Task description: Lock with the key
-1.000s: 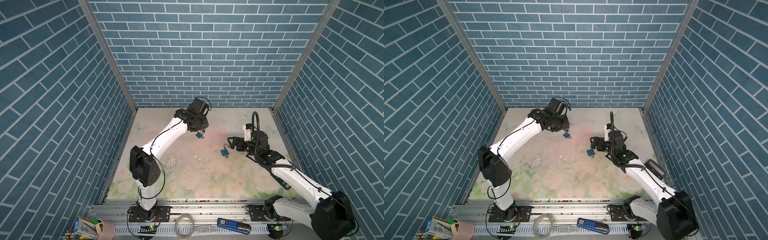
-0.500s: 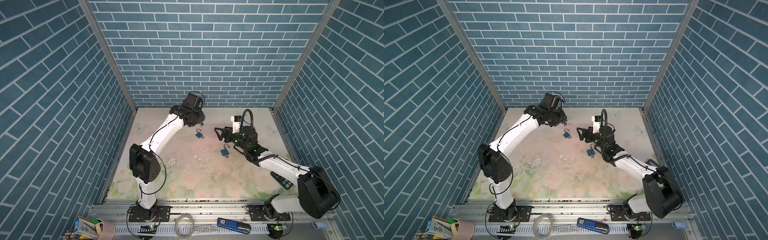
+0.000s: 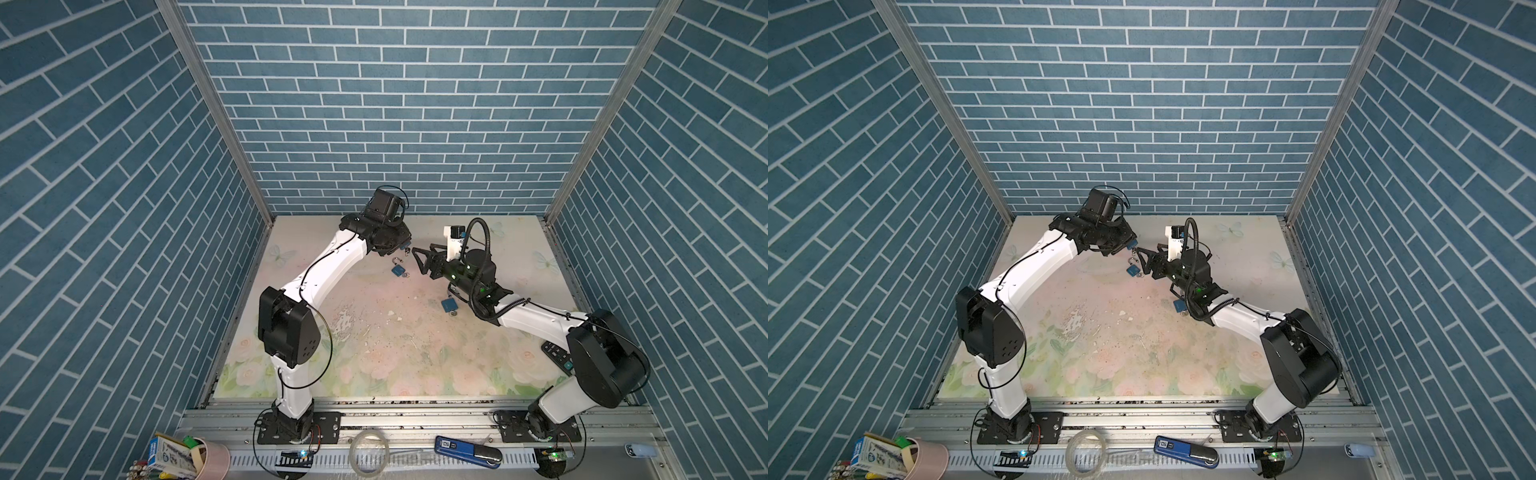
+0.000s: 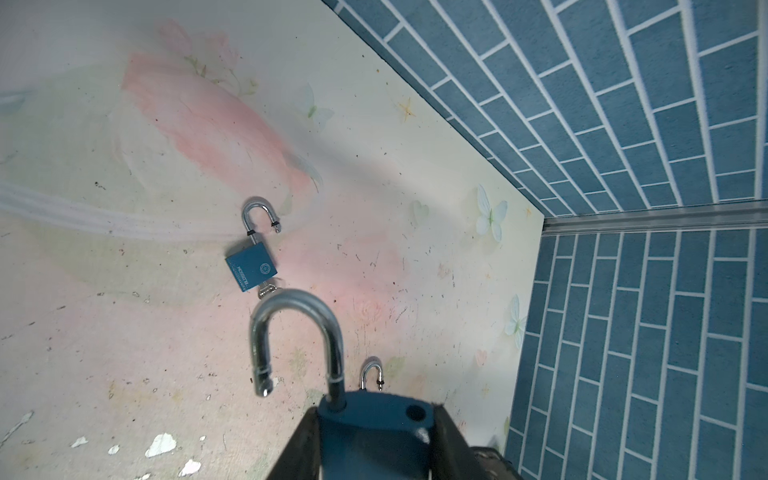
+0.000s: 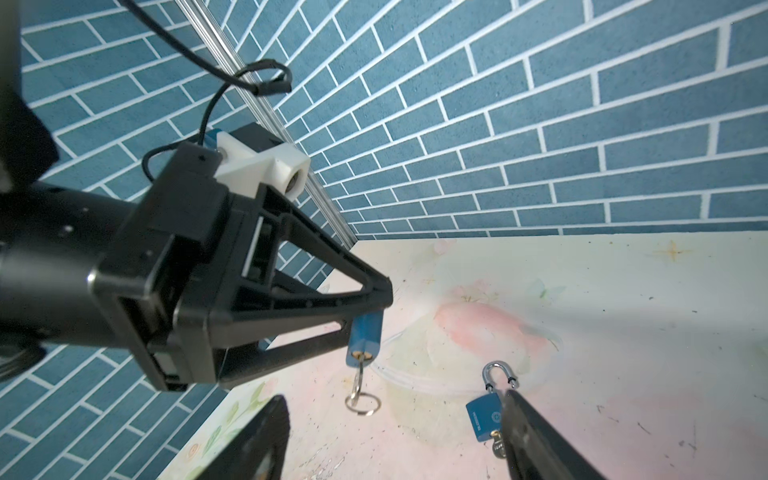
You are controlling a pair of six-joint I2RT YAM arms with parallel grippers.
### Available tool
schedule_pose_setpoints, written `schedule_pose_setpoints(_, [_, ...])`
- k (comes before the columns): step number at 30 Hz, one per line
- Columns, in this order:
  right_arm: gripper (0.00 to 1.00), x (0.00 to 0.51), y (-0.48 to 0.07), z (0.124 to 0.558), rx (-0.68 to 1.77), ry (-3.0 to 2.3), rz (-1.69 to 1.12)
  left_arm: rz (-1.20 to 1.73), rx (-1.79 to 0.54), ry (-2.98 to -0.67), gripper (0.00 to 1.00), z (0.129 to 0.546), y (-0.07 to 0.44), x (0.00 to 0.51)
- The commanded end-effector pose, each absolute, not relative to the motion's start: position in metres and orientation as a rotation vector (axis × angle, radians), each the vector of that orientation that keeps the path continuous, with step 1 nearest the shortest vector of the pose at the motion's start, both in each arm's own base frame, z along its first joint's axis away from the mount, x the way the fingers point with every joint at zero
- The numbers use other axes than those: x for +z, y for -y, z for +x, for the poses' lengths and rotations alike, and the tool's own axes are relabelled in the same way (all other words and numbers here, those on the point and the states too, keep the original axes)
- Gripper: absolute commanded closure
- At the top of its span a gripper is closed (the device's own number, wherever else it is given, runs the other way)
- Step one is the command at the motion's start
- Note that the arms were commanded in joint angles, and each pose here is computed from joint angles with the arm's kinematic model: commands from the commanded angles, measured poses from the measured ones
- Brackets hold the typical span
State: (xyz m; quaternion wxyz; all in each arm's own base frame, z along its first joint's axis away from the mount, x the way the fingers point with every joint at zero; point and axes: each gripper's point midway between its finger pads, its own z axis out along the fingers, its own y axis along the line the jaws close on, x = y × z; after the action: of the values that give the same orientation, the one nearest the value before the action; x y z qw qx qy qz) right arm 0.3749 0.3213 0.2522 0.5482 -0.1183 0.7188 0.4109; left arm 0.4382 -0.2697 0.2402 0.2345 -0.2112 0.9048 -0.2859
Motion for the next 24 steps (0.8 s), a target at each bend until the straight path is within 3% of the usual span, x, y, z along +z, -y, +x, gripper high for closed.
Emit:
schedule_pose_setpoints(1, [0.25, 0.274, -0.331, 0.383, 1.025, -1.627, -0.254, -0.57, -0.864, -2.399, 0.79, 0.436, 0.268, 0.27])
schedule_pose_setpoints(24, [0.37, 0.261, -0.364, 0.393, 1.112, -1.702, -0.265, -0.614, -0.947, -2.347, 0.81, 0.438, 0.264, 0.275])
